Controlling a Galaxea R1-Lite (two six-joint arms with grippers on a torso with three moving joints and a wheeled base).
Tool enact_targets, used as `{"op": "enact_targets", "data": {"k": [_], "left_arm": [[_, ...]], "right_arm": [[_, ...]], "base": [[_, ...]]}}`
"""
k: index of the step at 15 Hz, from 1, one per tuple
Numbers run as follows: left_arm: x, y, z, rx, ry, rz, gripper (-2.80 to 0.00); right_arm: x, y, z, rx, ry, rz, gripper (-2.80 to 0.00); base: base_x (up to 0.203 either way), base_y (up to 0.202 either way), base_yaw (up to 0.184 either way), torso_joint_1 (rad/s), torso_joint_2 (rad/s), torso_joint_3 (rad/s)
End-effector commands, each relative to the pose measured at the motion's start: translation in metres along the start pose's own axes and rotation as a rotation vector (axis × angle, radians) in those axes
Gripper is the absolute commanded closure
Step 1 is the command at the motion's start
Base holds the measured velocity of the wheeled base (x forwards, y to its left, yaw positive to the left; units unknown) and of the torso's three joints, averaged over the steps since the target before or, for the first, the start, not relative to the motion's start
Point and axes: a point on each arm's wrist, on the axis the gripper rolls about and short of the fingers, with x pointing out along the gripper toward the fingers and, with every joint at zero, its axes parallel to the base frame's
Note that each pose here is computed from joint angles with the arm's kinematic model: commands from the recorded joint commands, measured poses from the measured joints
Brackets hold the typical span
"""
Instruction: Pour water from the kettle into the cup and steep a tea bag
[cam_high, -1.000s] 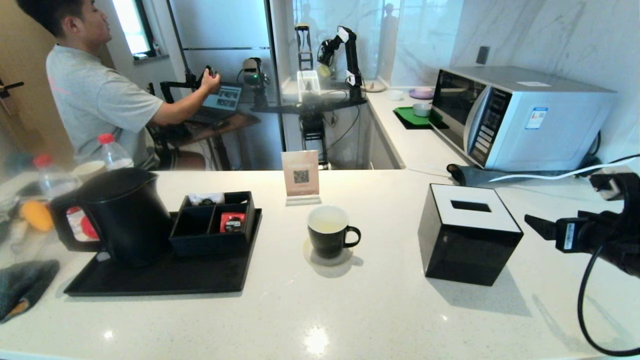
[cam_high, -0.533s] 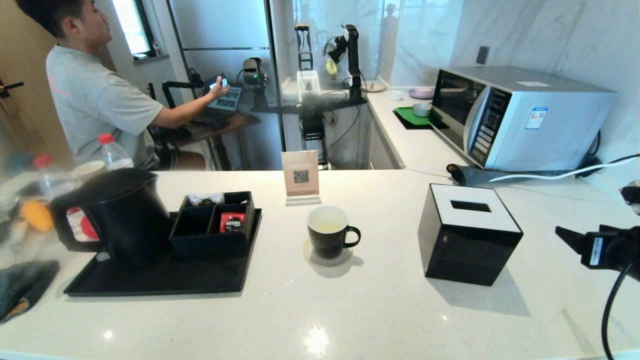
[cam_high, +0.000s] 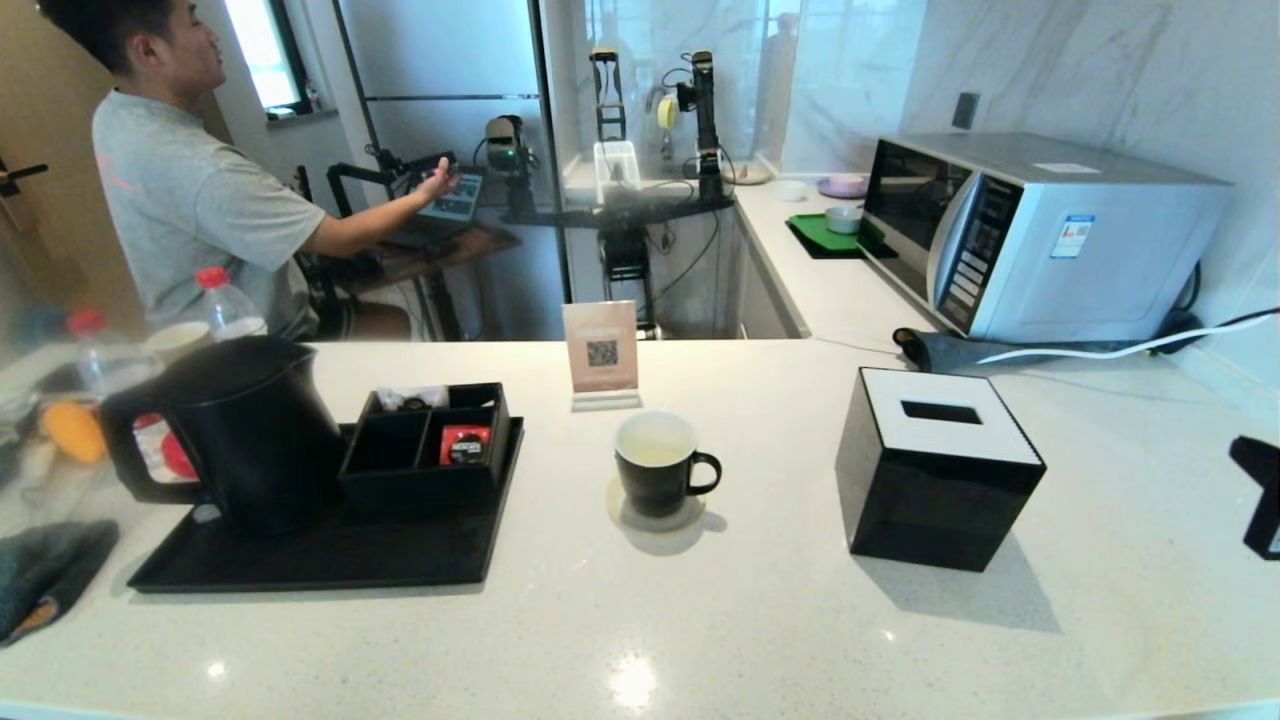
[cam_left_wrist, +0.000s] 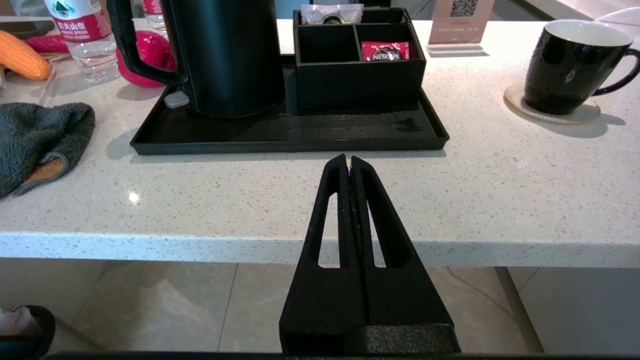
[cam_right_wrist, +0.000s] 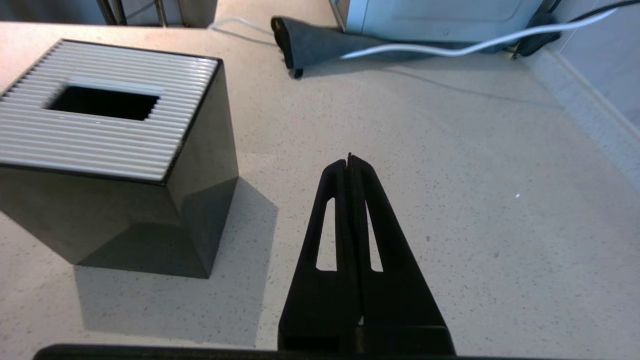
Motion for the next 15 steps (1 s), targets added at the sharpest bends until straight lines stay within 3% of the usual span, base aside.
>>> {"op": "enact_targets", "data": {"k": [1,6,10,13,15], "left_arm": [[0.0,0.0,0.0,0.0,0.001,0.001,0.0],[0.0,0.0,0.0,0.0,0.001,0.001,0.0],[0.0,0.0,0.0,0.0,0.001,0.001,0.0],[0.0,0.0,0.0,0.0,0.001,0.001,0.0],[0.0,0.0,0.0,0.0,0.001,0.001,0.0]], "right_arm": [[-0.035,0.001,0.004,-0.007,-0.108,-0.009,0.0],[-0.1,0.004,-0.007,-0.031,-0.172,-0.021,0.0],[-0.154,0.008,-0.032,-0.046,-0.179,-0.008,0.0],[-0.153,0.009,-0.049,-0.059,-0.131,0.075,0.0],[-0.148,0.011,-0.072,-0.059,-0.166,0.121,0.0]], "base": [[0.0,0.0,0.0,0.0,0.0,0.0],[0.0,0.0,0.0,0.0,0.0,0.0],[0.0,0.0,0.0,0.0,0.0,0.0],[0.0,0.0,0.0,0.0,0.0,0.0],[0.0,0.0,0.0,0.0,0.0,0.0]]}}
